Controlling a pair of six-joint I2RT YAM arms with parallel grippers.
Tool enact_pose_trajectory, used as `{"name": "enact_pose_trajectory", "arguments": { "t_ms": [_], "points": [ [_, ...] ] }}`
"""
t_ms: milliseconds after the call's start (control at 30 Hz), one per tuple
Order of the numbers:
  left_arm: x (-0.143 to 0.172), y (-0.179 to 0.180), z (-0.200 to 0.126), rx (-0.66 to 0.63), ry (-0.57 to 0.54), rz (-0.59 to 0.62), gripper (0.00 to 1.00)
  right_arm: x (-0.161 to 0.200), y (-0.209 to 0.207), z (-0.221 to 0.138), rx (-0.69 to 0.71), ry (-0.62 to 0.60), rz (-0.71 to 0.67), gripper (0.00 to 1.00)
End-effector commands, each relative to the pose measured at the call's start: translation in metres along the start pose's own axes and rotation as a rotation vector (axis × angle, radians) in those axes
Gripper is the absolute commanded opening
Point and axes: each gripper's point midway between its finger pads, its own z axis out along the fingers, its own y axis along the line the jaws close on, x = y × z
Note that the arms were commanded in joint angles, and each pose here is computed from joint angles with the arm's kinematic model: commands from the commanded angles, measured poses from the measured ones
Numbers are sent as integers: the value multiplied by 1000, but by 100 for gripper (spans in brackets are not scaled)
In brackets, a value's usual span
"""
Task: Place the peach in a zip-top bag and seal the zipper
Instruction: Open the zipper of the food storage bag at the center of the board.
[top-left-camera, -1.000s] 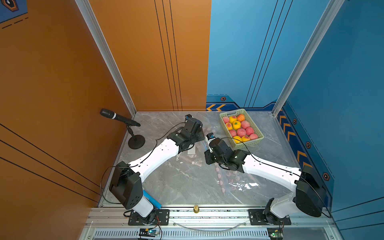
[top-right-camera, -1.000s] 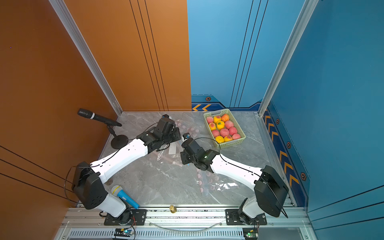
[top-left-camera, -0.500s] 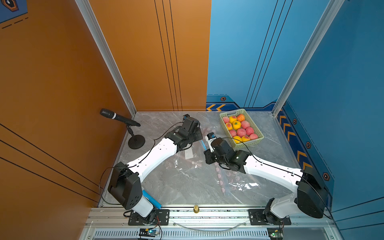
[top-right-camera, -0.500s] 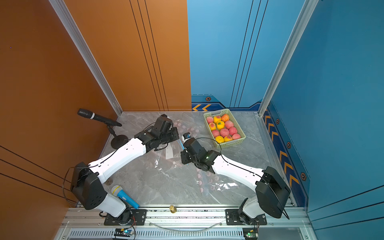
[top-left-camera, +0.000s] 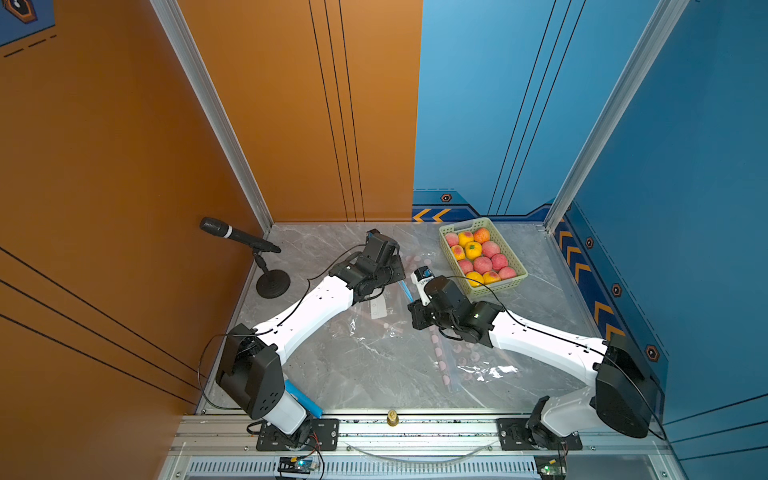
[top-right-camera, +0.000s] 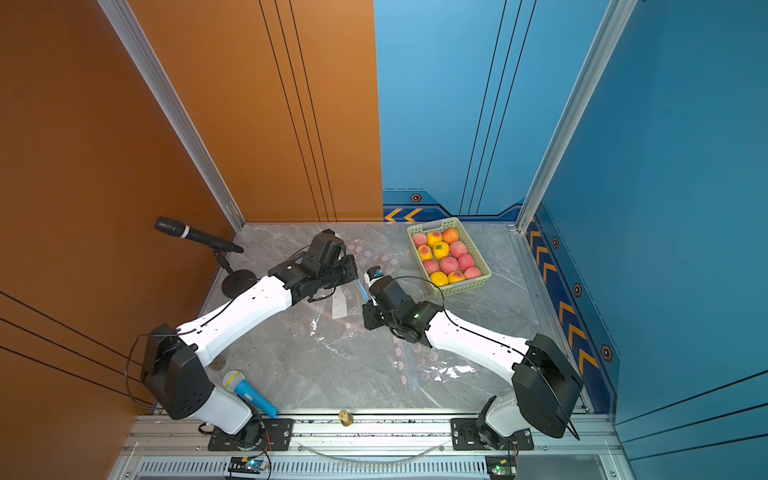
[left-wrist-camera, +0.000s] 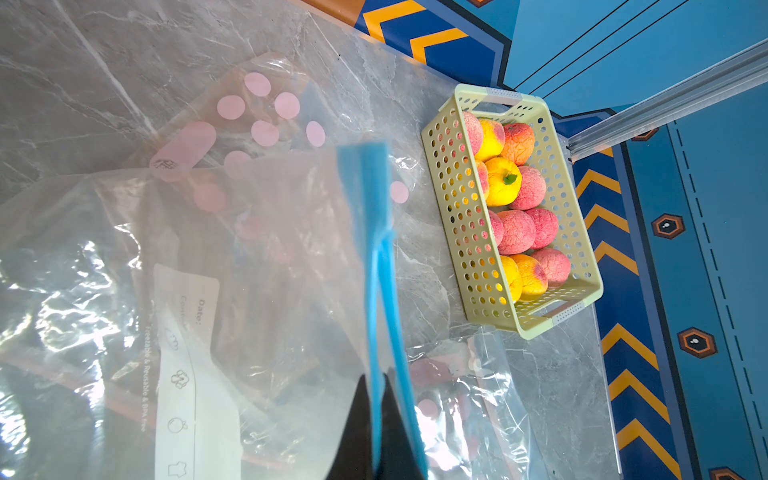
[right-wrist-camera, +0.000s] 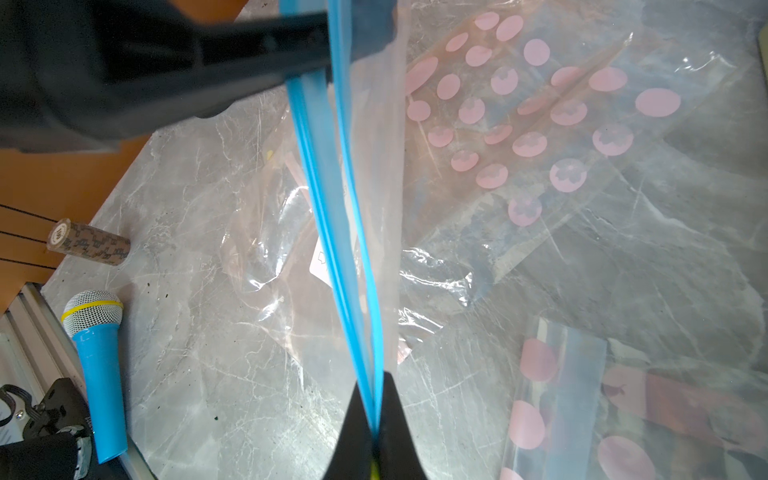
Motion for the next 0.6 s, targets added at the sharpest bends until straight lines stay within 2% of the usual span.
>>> {"name": "enact_pose_trajectory", "arguments": {
  "t_ms": [0,567],
  "points": [
    [-60,13,-20,-25,-202,-38,0,60,-19,-6,44,207,-9,4],
    [-67,21,-20,-39,-216,-43,0,85,-24,-10,31,281,-8,5]
  ]
}}
